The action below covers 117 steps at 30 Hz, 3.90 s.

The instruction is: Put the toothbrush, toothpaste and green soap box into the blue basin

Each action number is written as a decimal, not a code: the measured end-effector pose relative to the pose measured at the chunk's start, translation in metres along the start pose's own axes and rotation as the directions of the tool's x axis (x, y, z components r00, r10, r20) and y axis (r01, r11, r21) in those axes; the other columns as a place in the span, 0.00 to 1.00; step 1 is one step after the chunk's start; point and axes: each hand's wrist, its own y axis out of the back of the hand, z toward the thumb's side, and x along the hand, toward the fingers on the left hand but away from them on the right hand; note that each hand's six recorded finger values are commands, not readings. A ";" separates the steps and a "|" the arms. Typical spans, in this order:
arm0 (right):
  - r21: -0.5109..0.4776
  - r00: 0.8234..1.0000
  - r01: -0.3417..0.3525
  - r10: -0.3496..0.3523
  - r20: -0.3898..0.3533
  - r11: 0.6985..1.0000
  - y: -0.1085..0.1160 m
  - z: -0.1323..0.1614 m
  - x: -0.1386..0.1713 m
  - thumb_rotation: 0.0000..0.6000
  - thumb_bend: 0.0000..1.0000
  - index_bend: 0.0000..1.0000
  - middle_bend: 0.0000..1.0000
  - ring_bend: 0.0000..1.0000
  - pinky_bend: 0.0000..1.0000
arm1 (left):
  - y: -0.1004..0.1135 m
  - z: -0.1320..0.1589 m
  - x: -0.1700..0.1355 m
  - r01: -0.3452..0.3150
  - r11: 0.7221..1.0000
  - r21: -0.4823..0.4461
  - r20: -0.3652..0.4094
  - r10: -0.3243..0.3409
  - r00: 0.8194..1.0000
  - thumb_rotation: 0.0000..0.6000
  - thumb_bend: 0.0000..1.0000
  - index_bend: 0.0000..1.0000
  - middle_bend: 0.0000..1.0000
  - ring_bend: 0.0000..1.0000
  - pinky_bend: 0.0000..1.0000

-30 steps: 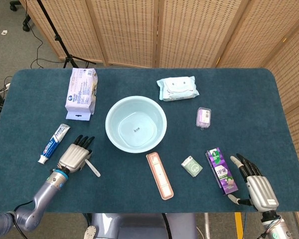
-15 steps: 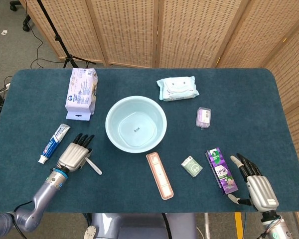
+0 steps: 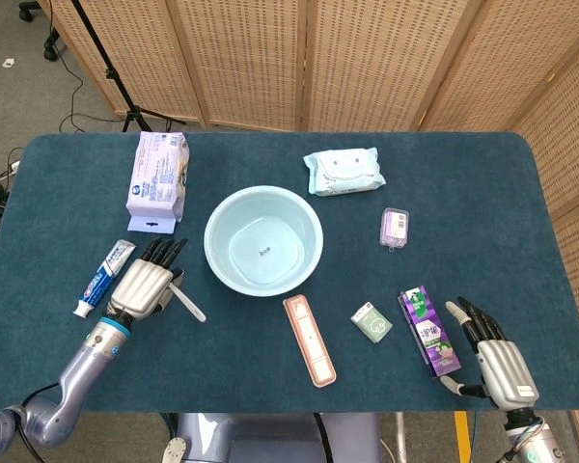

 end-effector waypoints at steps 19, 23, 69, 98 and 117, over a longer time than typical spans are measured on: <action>-0.034 0.998 -0.064 0.064 0.002 0.997 -0.012 -0.002 -0.003 1.00 0.05 0.05 0.00 0.00 0.08 | 0.092 0.034 0.059 -0.155 0.987 -0.031 0.021 0.156 0.988 1.00 0.46 0.74 0.00 0.00 0.00; -0.055 0.997 -0.075 0.076 0.013 0.996 -0.013 -0.007 -0.006 1.00 0.05 0.05 0.00 0.00 0.08 | 0.091 0.052 0.080 -0.147 0.989 -0.033 0.033 0.148 0.988 1.00 0.45 0.74 0.00 0.00 0.00; -0.040 0.998 -0.054 0.055 0.020 0.998 -0.006 -0.012 -0.010 1.00 0.05 0.05 0.00 0.00 0.08 | 0.079 -0.014 0.045 -0.031 0.999 -0.041 -0.052 0.029 0.998 1.00 0.28 0.15 0.00 0.00 0.00; 0.013 0.998 -0.063 0.064 -0.018 0.998 -0.017 0.005 -0.002 1.00 0.05 0.05 0.00 0.00 0.08 | 0.017 -0.155 -0.089 0.335 0.942 0.020 -0.266 -0.317 0.910 1.00 0.30 0.02 0.00 0.00 0.00; 0.013 0.998 -0.060 0.060 -0.022 0.998 -0.017 0.007 -0.002 1.00 0.05 0.05 0.00 0.00 0.08 | -0.006 -0.178 -0.123 0.575 0.818 -0.001 -0.332 -0.543 0.772 1.00 0.31 0.04 0.00 0.00 0.00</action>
